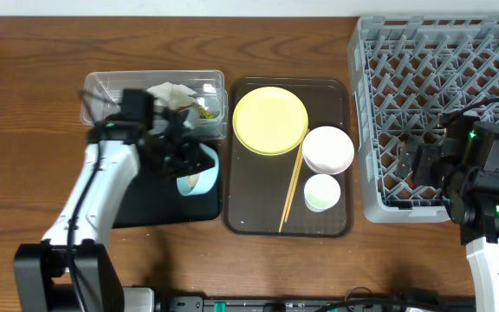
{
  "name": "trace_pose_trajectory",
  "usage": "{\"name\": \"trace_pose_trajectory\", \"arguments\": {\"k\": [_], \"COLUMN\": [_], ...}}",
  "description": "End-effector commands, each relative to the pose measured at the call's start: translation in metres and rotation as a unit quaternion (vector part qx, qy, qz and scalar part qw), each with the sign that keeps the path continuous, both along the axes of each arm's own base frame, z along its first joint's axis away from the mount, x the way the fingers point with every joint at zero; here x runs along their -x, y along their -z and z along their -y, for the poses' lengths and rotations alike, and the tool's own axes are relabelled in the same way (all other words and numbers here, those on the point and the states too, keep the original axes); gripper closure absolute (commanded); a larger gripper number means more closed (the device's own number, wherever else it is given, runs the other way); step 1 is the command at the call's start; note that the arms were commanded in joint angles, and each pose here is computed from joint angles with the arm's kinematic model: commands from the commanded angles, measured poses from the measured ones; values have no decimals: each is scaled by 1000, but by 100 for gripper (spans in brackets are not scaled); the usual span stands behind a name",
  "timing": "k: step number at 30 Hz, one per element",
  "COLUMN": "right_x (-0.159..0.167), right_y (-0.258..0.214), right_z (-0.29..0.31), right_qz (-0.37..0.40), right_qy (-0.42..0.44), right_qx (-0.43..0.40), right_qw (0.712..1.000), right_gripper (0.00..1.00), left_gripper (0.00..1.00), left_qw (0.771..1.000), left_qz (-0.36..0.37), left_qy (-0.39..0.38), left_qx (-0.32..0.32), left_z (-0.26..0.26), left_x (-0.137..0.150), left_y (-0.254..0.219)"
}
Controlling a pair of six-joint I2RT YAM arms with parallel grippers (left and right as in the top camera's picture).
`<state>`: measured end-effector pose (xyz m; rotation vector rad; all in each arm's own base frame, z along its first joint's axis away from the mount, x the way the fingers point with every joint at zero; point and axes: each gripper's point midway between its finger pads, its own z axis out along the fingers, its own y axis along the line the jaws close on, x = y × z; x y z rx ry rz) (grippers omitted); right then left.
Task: Sort waste into correct bins and load items into the dishwasher rack
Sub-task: 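Grasp the light-blue rice bowl with the left gripper, then tip the blue bowl over the black tray to dump the rice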
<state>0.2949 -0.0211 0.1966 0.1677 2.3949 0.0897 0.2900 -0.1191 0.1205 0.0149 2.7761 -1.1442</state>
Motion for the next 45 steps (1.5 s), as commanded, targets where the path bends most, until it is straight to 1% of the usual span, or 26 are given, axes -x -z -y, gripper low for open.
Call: {"name": "trace_pose_trajectory", "arguments": {"k": [1, 3, 7, 10, 13, 16, 18, 21, 29, 32, 37, 42, 43, 45], "right_x": [-2, -2, -2, -2, -2, -1, -1, -1, -1, -1, -1, -1, 0, 0], "right_y": [-10, -10, -10, -10, -10, -9, -9, -9, -9, -9, -9, -9, -9, -8], "right_z": [-4, -4, -4, -4, -4, -4, -4, -4, -4, -4, -4, -4, -4, -4], "right_qz": [13, 12, 13, 13, 12, 10, 9, 9, 9, 9, 9, 8, 8, 7], "right_qy": [-11, -11, -11, -11, -11, -11, -11, -11, -11, -11, -11, -11, -11, -11], "right_qx": [4, 4, 4, 4, 4, 3, 3, 3, 3, 3, 3, 3, 3, 3], "right_qw": [1000, 1000, 1000, 1000, 1000, 1000, 1000, 1000, 1000, 1000, 1000, 1000, 1000, 1000], "right_gripper": [1, 1, 1, 1, 1, 1, 1, 1, 1, 1, 1, 1, 1, 1], "left_gripper": [94, 94, 94, 94, 94, 94, 94, 94, 94, 94, 94, 94, 94, 94], "left_qw": [985, 978, 965, 949, 937, 926, 915, 898, 867, 859, 839, 838, 845, 878], "left_qz": [57, 62, 46, 32, 12, -45, -87, -130, -186, -200, -221, -223, -209, -124], "left_qy": [19, -2, -51, -82, -107, -145, -172, -205, -259, -266, -269, -270, -265, -234], "left_qx": [161, 199, 254, 303, 332, 346, 355, 366, 383, 389, 418, 418, 416, 399], "left_z": [1, -10, -26, -34, -40, -47, -51, -59, -75, -76, -76, -76, -76, -80], "left_x": [5, 6, 6, 4, 1, -2, -3, -5, -7, -8, -9, -9, -10, -18], "left_y": [-31, -32, -31, -37, -41, -38, -37, -37, -37, -38, -48, -48, -47, -47]}}
